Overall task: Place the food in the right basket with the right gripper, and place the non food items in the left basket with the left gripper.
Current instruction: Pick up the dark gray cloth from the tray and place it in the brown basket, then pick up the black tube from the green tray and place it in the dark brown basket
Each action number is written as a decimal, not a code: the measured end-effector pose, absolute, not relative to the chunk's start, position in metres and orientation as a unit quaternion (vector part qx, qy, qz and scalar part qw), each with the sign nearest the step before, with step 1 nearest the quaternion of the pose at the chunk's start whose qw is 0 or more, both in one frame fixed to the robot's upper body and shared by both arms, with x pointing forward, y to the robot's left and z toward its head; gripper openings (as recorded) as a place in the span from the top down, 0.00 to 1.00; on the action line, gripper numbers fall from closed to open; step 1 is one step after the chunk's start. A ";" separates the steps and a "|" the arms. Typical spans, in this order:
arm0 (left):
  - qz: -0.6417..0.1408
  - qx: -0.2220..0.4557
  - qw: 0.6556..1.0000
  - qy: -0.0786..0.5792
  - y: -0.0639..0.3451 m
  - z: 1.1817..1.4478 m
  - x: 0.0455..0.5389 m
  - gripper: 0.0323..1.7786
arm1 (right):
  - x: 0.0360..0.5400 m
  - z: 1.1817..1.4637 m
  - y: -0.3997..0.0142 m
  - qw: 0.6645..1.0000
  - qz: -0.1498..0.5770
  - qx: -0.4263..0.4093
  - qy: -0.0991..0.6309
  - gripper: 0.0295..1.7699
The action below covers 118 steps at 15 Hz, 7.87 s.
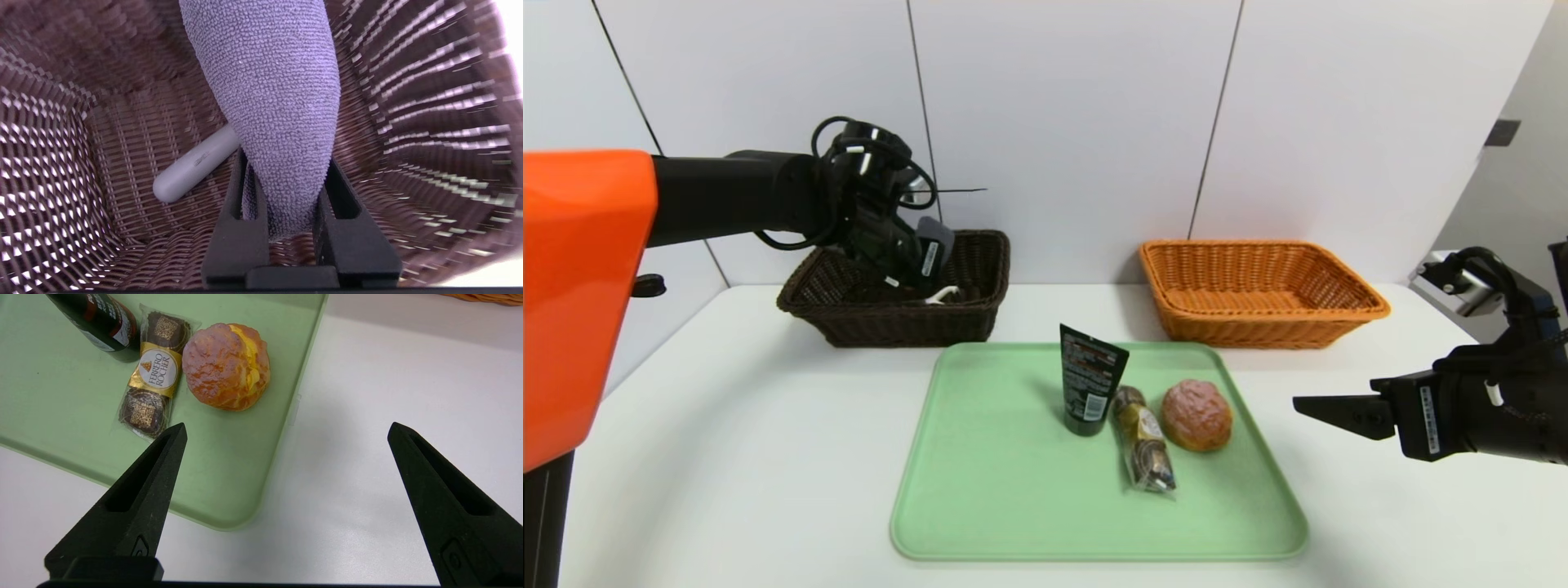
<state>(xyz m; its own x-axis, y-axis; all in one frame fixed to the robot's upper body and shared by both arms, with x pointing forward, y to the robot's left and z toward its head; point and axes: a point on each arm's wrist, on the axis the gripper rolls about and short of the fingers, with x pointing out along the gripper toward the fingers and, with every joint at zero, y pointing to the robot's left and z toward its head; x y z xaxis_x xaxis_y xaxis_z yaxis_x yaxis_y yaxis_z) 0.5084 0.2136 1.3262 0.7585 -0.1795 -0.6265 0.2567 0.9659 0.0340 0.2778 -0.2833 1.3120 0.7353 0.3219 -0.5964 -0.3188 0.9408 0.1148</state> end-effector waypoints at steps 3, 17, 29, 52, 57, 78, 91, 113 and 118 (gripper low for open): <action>-0.115 0.059 0.932 0.337 0.214 1.321 0.511 0.56 | 0.278 1.312 -0.283 0.931 0.172 0.003 0.320 0.04; -0.248 -0.017 0.922 0.296 0.198 1.390 0.438 0.13 | 0.275 1.312 -0.284 0.934 0.173 0.003 0.311 0.04; -0.601 0.092 0.767 0.206 0.162 1.327 0.369 0.06 | 0.275 1.308 -0.284 0.932 0.173 0.002 0.318 0.04; -0.628 0.142 0.746 0.167 0.123 1.250 0.437 0.05 | 0.273 1.300 -0.285 0.928 0.166 0.000 0.333 0.04; -0.635 0.132 0.742 0.171 0.108 1.248 0.438 0.05 | 0.273 1.299 -0.287 0.928 0.163 0.002 0.334 0.04; -0.624 0.119 0.760 0.136 0.113 1.299 0.418 0.83 | 0.272 1.297 -0.287 0.927 0.164 0.001 0.336 0.04; -0.285 0.097 0.950 0.082 0.194 1.391 0.445 0.83 | 0.269 1.297 -0.288 0.928 0.163 0.001 0.336 0.04; -0.263 0.060 0.948 0.169 0.192 1.289 0.533 0.63 | 0.270 1.293 -0.287 0.925 0.164 0.000 0.343 0.04; -0.261 0.056 0.951 0.156 0.195 1.304 0.527 0.35 | 0.270 1.294 -0.287 0.925 0.165 0.000 0.342 0.04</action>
<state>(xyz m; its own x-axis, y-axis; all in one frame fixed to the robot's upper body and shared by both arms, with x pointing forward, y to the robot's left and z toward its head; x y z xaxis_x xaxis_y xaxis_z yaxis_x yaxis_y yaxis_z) 0.5266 0.1948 1.3037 0.8147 -0.4793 -0.3264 0.5141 0.8574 0.0245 0.2698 -0.2870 1.2936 0.7118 0.3042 -0.6331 -0.3048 0.9458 0.1117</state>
